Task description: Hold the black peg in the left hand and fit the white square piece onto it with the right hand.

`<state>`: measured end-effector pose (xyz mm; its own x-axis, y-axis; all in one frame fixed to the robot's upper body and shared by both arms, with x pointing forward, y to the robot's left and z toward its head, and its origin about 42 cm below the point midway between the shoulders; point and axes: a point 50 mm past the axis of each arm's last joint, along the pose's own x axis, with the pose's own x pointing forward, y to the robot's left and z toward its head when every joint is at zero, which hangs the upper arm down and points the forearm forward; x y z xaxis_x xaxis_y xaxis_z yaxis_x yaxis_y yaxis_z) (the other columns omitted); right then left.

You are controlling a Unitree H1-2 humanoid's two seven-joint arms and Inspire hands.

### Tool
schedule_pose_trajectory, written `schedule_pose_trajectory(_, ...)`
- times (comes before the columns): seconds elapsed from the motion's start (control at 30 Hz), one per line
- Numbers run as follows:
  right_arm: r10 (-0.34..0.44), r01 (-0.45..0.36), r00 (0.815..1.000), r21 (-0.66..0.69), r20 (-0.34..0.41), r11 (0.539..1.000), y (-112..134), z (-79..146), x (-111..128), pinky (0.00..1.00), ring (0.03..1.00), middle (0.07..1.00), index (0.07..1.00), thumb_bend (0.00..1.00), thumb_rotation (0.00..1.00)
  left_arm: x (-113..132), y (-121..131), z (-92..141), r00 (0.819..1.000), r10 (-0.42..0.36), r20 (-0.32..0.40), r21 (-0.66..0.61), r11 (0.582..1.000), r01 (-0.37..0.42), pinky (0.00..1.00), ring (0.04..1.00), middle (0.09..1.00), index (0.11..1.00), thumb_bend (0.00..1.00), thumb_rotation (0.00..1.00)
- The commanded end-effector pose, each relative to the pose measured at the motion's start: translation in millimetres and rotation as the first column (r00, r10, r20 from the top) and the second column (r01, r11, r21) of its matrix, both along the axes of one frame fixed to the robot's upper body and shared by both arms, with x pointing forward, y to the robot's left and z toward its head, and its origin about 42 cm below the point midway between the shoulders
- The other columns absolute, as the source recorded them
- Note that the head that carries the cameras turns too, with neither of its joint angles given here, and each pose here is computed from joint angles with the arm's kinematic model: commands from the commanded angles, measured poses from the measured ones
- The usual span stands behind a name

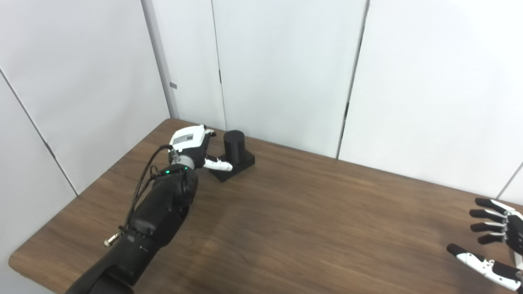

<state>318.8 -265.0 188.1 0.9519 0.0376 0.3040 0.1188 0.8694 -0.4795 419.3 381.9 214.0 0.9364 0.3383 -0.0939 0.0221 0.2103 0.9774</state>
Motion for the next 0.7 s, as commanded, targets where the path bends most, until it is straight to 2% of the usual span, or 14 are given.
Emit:
schedule_pose_trajectory(0.0, 0.017, -0.016, 0.997, -0.008, 0.079, 1.000, -0.4, 19.3, 3.1, 0.48, 0.594, 0.686, 0.752, 0.56, 0.00, 14.7, 2.5, 31.5, 0.998, 0.006, 0.066, 0.050, 0.999, -0.010, 0.92, 1.000, 1.000, 0.880, 1.00, 0.55)
schedule_pose_trajectory(0.33, 0.014, -0.014, 0.997, -0.009, 0.074, 1.000, -0.2, 21.3, 0.4, 0.49, 0.597, 0.688, 0.747, 0.57, 0.00, 21.9, 4.0, 22.8, 1.000, 0.018, 0.002, 0.053, 0.998, -0.018, 0.96, 1.000, 1.000, 0.858, 1.00, 0.55)
schedule_pose_trajectory(0.5, 0.007, -0.006, 0.997, -0.016, 0.079, 1.000, -3.0, 21.2, 1.4, 0.49, 0.597, 0.681, 0.741, 0.57, 0.00, 24.9, 2.2, 22.2, 1.000, 0.013, -0.010, 0.041, 0.999, -0.012, 0.94, 1.000, 1.000, 0.850, 1.00, 0.55)
schedule_pose_trajectory(0.67, 0.005, -0.004, 0.997, -0.013, 0.078, 1.000, -3.1, 22.8, -1.0, 0.47, 0.577, 0.682, 0.743, 0.56, 0.00, 27.2, 3.3, 20.3, 1.000, 0.013, -0.018, 0.027, 1.000, -0.012, 0.97, 1.000, 1.000, 0.834, 1.00, 0.53)
